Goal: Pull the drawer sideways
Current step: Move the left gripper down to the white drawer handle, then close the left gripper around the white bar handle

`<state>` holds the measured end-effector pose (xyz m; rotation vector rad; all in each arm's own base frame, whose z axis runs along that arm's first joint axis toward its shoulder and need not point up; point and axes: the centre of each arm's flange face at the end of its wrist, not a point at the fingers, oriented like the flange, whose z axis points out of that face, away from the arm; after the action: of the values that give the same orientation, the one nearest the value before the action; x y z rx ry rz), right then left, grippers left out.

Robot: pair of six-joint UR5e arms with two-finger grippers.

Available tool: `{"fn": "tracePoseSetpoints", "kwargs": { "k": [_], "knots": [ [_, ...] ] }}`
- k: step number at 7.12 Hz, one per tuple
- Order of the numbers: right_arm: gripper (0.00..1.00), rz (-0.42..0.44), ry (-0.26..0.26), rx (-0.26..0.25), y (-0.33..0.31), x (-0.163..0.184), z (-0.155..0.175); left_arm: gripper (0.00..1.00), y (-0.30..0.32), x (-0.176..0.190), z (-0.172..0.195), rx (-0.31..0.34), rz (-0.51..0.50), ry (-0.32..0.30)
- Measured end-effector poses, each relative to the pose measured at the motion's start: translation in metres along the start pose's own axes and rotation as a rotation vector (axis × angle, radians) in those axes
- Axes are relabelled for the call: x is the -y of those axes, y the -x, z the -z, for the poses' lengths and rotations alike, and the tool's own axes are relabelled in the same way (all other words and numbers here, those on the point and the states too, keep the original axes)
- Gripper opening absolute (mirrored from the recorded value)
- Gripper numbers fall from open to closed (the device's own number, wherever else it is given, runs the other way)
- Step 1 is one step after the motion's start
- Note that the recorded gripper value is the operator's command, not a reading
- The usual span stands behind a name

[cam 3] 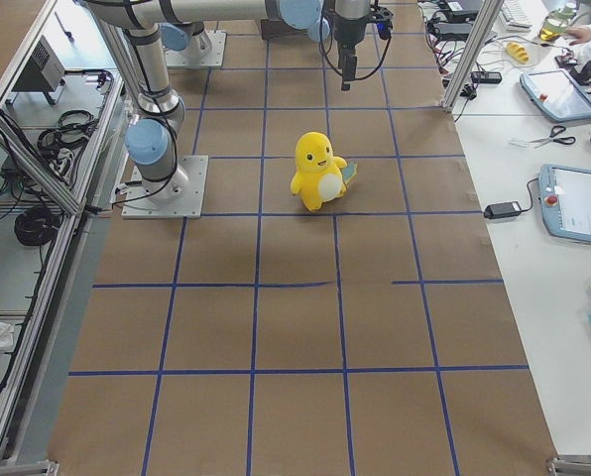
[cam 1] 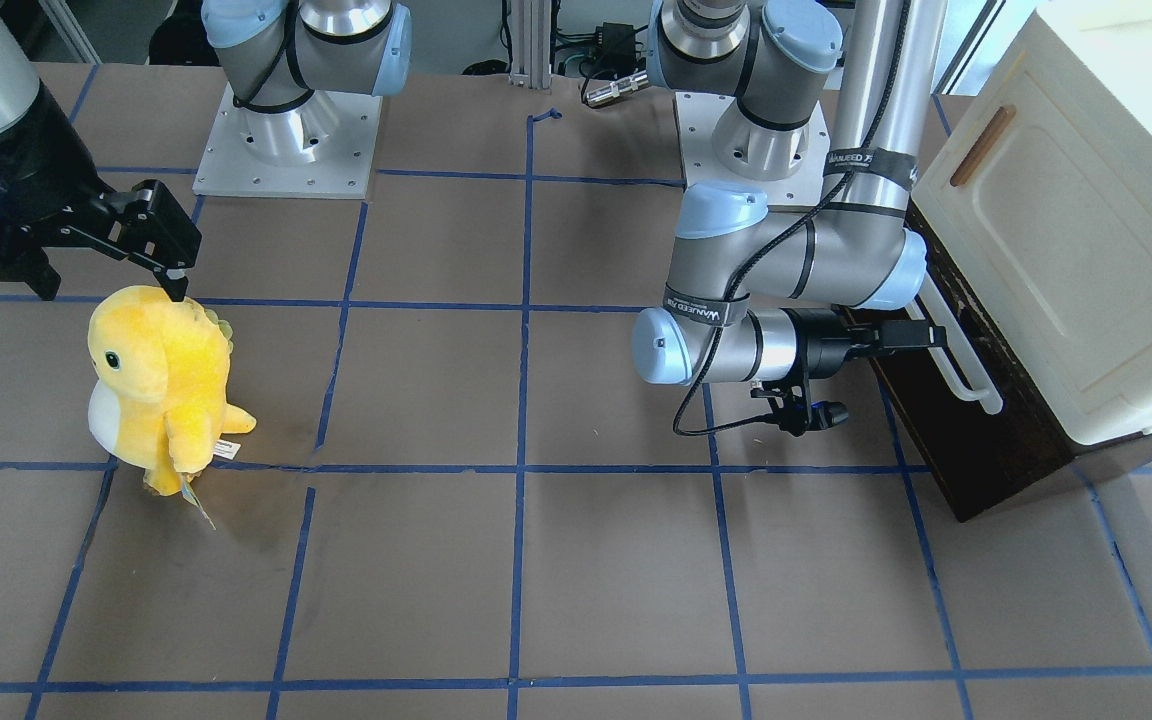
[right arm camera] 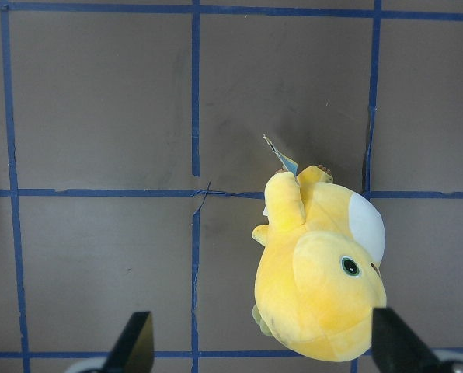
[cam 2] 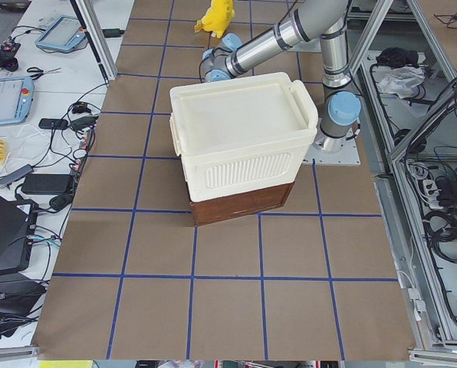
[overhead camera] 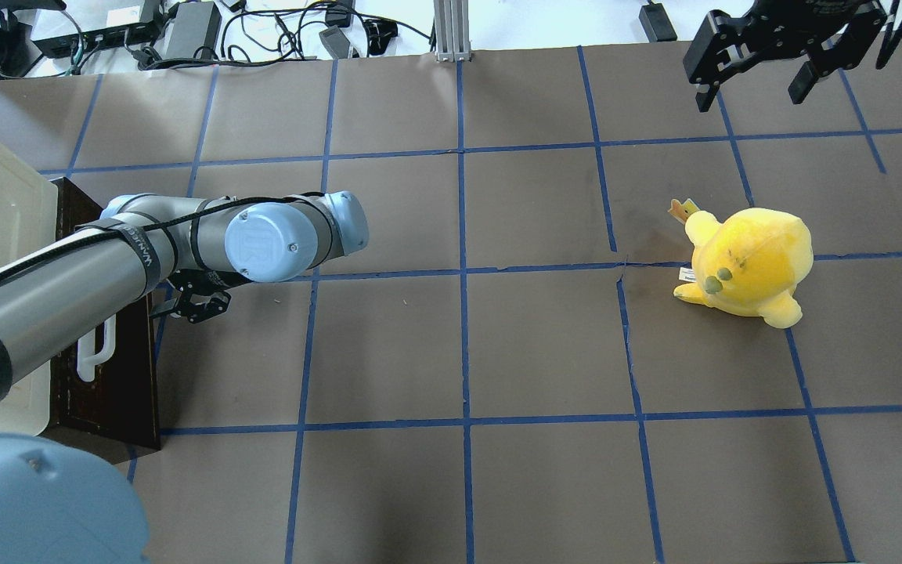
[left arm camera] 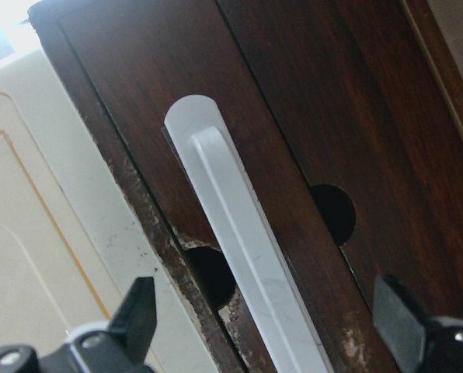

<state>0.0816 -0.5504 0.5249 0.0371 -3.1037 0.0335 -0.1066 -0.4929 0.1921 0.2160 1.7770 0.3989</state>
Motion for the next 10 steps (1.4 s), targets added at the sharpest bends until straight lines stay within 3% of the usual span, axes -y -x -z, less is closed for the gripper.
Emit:
{"fn": "tracePoseSetpoints", "kwargs": {
  "k": [3,4,6,8,10],
  "knots": [
    [1.0,0.0,0.0,0.0,0.0,0.0,0.0,1.0,0.005,-0.001,-0.011,-0.009,0.113,0.022],
    [1.0,0.0,0.0,0.0,0.0,0.0,0.0,0.77,0.004,-0.001,-0.014,-0.01,0.117,0.029],
    [1.0,0.0,0.0,0.0,0.0,0.0,0.0,0.57,0.005,0.001,-0.018,-0.011,0.113,0.035],
    [1.0,0.0,0.0,0.0,0.0,0.0,0.0,0.42,0.004,0.003,-0.024,-0.013,0.104,0.047],
    [1.0,0.0,0.0,0.0,0.0,0.0,0.0,0.34,0.003,0.006,-0.029,-0.016,0.097,0.058]
  ]
}}
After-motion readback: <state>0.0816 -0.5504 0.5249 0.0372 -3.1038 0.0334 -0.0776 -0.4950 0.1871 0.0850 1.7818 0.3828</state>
